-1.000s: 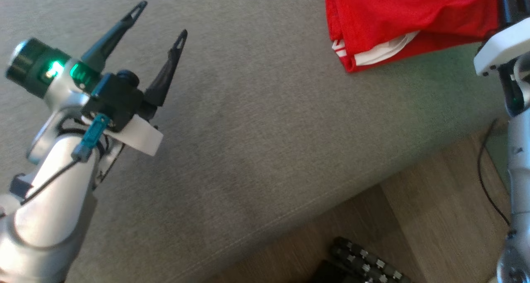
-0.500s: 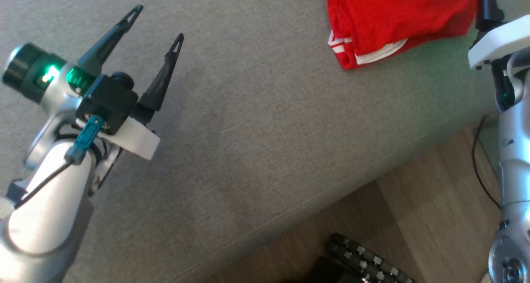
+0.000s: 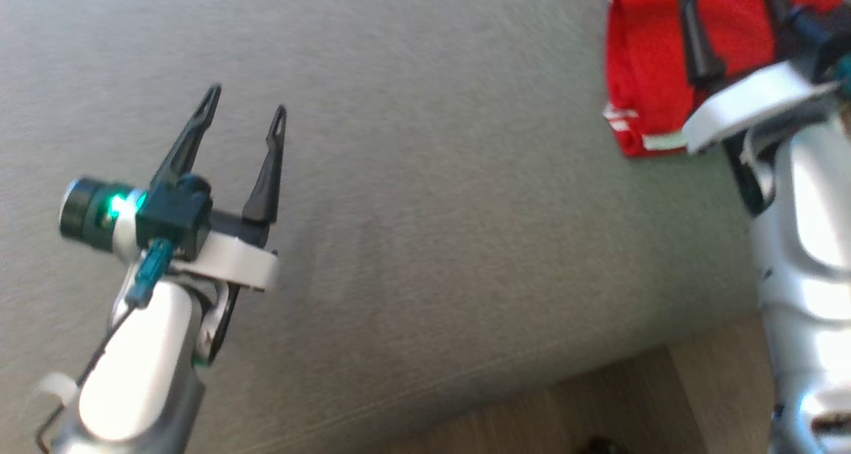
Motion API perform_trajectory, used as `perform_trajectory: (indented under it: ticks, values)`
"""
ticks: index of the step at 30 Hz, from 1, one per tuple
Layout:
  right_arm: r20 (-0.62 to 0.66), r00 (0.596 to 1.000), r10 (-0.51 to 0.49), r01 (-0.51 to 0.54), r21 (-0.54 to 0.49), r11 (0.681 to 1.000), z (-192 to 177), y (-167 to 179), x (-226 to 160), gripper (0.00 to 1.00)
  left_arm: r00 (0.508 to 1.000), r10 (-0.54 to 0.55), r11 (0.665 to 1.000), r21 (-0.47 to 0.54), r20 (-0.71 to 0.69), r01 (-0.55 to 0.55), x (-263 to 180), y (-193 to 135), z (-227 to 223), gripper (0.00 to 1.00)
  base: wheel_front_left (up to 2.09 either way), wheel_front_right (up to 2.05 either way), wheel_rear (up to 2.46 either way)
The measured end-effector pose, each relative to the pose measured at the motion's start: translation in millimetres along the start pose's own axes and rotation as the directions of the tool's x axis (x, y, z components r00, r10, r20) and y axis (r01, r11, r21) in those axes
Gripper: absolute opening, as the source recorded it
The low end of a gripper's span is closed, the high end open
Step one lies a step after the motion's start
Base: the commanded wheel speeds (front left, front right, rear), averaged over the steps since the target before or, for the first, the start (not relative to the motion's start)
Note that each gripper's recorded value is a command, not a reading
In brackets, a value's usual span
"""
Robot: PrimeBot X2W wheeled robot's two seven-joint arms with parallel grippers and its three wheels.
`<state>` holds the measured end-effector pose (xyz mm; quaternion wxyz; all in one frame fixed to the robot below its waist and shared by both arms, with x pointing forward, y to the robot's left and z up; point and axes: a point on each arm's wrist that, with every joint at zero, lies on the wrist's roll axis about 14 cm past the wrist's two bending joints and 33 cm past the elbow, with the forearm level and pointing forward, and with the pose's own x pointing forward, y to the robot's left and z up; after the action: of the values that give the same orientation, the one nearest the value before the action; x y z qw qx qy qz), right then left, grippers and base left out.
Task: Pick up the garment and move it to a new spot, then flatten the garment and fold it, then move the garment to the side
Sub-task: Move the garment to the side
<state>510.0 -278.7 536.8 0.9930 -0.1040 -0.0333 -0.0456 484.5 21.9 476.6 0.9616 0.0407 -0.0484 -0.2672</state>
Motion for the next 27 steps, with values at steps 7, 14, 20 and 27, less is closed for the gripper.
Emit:
perform_trajectory:
  ticks: [7, 14, 20, 27]
  values:
    - [0.067, 0.991, 0.113, -0.12, 0.12, 0.985, 18, 63, -21, 1.0, 0.972, 0.236, 0.972, -0.02, -0.001, -0.236, -57, 36, 23, 1.0, 0.0, 0.0, 0.0]
    - [0.057, 0.98, 0.193, -0.201, 0.207, 0.958, 12, 106, -58, 1.0, 0.916, 0.401, 0.916, -0.039, 0.015, -0.4, -114, 57, 44, 1.0, 0.0, 0.0, 0.0]
    - [0.06, 0.972, 0.226, -0.234, 0.248, 0.94, 11, 122, -85, 1.0, 0.888, 0.46, 0.886, -0.065, 0.01, -0.458, -144, 55, 49, 1.0, 0.0, 0.0, 0.0]
    - [0.039, 0.968, 0.248, -0.247, 0.335, 0.909, 2, 133, -114, 1.0, 0.852, 0.523, 0.85, -0.058, -0.012, -0.523, -178, 57, 46, 1.0, 0.0, 0.0, 0.0]
